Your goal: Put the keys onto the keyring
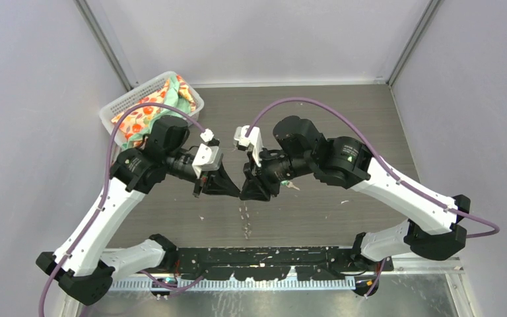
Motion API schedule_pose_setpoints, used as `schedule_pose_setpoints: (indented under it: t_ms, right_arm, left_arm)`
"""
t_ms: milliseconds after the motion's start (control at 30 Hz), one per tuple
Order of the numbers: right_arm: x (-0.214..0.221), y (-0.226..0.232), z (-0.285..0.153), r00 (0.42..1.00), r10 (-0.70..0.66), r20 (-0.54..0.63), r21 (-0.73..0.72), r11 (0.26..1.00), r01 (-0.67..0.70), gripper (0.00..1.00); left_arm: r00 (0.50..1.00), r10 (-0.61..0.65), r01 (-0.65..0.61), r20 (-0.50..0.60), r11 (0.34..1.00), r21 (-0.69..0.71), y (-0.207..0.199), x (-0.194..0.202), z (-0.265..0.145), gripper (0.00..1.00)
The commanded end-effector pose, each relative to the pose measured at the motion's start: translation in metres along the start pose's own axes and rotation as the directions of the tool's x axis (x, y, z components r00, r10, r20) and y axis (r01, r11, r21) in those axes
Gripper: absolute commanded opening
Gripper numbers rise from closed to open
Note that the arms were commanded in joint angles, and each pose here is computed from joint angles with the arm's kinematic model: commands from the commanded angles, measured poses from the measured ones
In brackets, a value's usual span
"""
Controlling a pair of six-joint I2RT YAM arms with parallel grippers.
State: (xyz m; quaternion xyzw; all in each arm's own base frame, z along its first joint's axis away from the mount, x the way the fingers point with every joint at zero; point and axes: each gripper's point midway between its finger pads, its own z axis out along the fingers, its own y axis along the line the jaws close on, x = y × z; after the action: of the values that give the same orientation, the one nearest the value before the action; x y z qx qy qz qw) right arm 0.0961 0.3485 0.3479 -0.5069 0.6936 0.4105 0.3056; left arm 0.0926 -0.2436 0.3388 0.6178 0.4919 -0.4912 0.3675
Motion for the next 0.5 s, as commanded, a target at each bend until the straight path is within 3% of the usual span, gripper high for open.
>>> schedule_pose_setpoints:
  t_ms: [0, 100, 200, 267, 300, 400, 467]
  right_arm:
    - [-0.009, 0.007, -0.005, 0.999, -0.043, 0.015, -0.015, 0.999, 0.043, 0.31]
    - [-0.004, 0.003, -0.003, 0.999, -0.048, -0.006, 0.004, 0.999, 0.048, 0.22]
    - [-0.006, 0.001, -0.001, 0.998, -0.058, 0.012, 0.019, 0.998, 0.058, 0.04]
    - [-0.008, -0.002, -0.001, 0.996, -0.073, 0.048, 0.041, 0.997, 0.071, 0.01]
    - [-0.011, -0.004, -0.002, 0.993, -0.085, 0.081, 0.052, 0.995, 0.081, 0.01]
    - [-0.021, 0.001, -0.007, 0.97, -0.107, 0.221, 0.048, 0.994, 0.098, 0.01]
    - [-0.029, 0.005, -0.012, 0.941, -0.118, 0.318, 0.041, 0.993, 0.111, 0.01]
  left_arm:
    - [0.998, 0.041, -0.041, 0.038, 0.999, -0.008, 0.001, -0.02, -0.002, 0.0]
    - [0.998, 0.044, -0.044, 0.044, 0.999, -0.003, 0.0, -0.021, -0.002, 0.0]
    - [0.998, 0.043, -0.043, 0.044, 0.999, -0.001, -0.001, -0.021, -0.002, 0.0]
    - [0.998, 0.045, -0.045, 0.048, 0.999, 0.0, -0.002, -0.021, -0.002, 0.0]
    - [0.998, 0.043, -0.043, 0.054, 0.999, 0.0, -0.003, -0.023, -0.002, 0.02]
    - [0.997, 0.027, -0.027, 0.074, 1.0, -0.004, -0.005, -0.024, -0.002, 0.22]
    - [0.996, 0.031, -0.031, 0.086, 1.0, -0.001, -0.009, -0.022, -0.002, 0.28]
